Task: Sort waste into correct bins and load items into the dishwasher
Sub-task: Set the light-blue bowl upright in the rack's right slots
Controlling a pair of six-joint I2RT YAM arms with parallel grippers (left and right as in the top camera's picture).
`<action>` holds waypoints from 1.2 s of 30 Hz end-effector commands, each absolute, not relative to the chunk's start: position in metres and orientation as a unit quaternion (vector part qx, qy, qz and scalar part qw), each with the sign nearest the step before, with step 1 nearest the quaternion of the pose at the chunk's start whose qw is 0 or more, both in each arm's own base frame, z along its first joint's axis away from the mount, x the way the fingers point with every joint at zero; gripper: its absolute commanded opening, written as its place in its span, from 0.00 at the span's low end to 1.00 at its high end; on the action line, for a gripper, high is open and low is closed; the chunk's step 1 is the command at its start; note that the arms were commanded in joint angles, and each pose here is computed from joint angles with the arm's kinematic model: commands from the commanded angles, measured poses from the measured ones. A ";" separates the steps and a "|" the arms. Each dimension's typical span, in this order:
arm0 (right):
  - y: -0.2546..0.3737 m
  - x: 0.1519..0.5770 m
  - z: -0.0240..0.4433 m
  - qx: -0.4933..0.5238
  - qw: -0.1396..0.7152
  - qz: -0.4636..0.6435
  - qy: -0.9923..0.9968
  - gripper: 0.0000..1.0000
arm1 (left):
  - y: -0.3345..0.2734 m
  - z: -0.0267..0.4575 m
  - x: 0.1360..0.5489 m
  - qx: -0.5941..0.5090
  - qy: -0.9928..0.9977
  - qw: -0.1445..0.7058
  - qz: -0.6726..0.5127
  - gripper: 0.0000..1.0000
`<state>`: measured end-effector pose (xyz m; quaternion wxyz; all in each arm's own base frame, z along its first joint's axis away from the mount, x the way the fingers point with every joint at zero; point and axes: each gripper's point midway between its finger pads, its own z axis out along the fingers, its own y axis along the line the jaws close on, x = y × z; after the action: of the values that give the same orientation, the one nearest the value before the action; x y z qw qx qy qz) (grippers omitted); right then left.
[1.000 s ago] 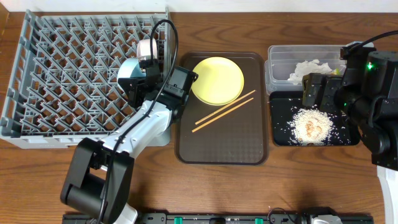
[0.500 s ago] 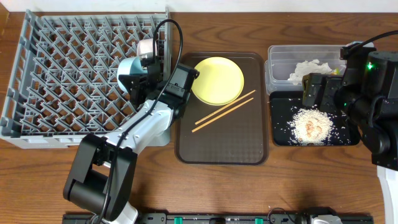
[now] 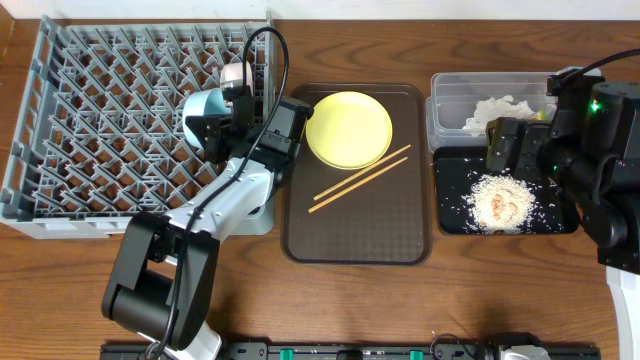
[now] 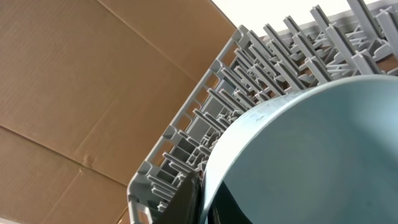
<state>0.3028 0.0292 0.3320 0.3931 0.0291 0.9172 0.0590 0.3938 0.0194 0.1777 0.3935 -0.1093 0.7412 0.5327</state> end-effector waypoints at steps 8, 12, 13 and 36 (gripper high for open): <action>0.025 0.303 0.333 0.036 0.394 0.055 0.917 0.99 | 0.016 0.167 0.393 -0.086 0.740 0.376 0.550 0.07; 0.025 0.303 0.333 0.036 0.394 0.055 0.917 0.99 | 0.011 0.167 0.393 -0.080 0.741 0.378 0.549 0.07; 0.025 0.303 0.333 0.036 0.394 0.055 0.917 0.99 | 0.010 0.167 0.393 -0.078 0.741 0.379 0.548 0.07; 0.025 0.303 0.333 0.036 0.394 0.055 0.917 0.99 | -0.052 0.117 0.392 0.032 0.826 0.361 0.432 0.22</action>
<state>0.3028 0.0292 0.3320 0.3931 0.0289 0.9172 0.0589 0.3888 -0.0330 0.1493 0.3700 0.0091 0.7827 0.5004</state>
